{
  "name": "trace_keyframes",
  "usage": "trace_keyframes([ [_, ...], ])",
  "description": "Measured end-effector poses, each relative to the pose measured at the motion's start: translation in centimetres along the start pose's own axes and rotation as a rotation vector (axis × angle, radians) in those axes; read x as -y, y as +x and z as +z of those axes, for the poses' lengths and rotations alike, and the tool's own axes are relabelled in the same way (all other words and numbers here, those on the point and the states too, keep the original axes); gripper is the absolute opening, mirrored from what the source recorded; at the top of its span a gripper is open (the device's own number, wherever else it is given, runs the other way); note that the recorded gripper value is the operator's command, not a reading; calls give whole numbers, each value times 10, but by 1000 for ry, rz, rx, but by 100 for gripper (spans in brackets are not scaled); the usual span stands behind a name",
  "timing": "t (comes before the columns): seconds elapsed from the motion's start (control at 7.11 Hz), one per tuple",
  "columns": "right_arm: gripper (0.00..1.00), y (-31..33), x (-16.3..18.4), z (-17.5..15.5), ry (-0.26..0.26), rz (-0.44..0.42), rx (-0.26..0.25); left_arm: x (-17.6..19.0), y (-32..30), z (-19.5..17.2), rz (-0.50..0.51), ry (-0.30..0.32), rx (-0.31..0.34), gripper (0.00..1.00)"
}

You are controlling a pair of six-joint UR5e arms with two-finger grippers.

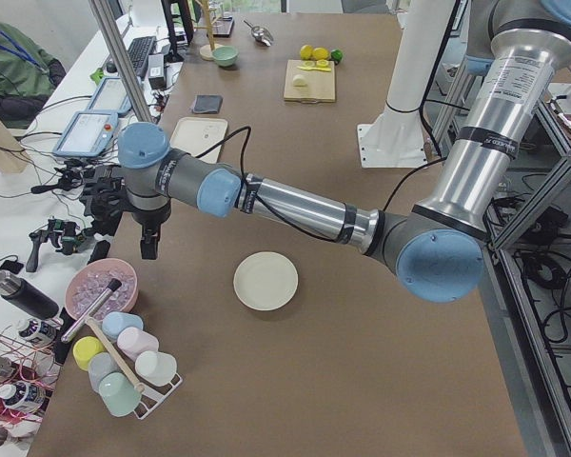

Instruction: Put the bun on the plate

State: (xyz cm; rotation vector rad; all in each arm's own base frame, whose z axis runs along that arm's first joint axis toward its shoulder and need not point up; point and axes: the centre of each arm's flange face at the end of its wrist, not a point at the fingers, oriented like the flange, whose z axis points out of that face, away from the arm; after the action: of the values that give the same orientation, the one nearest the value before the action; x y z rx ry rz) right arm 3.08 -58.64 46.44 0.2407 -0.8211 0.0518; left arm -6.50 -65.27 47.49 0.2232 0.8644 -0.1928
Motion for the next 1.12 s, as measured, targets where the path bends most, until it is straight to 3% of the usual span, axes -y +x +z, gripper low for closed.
trace_keyframes([
  [0.42, 100, -7, 2, 1, 1, -14, 3, -22, -3, 58, 86, -65, 2, 98],
  [0.7, 100, -20, 11, 0, 8, -35, 3, -52, -30, 96, 207, -140, 7, 98],
  [1.12, 100, -42, 16, 10, -3, -70, 4, -83, -48, 138, 260, -213, 2, 98],
])
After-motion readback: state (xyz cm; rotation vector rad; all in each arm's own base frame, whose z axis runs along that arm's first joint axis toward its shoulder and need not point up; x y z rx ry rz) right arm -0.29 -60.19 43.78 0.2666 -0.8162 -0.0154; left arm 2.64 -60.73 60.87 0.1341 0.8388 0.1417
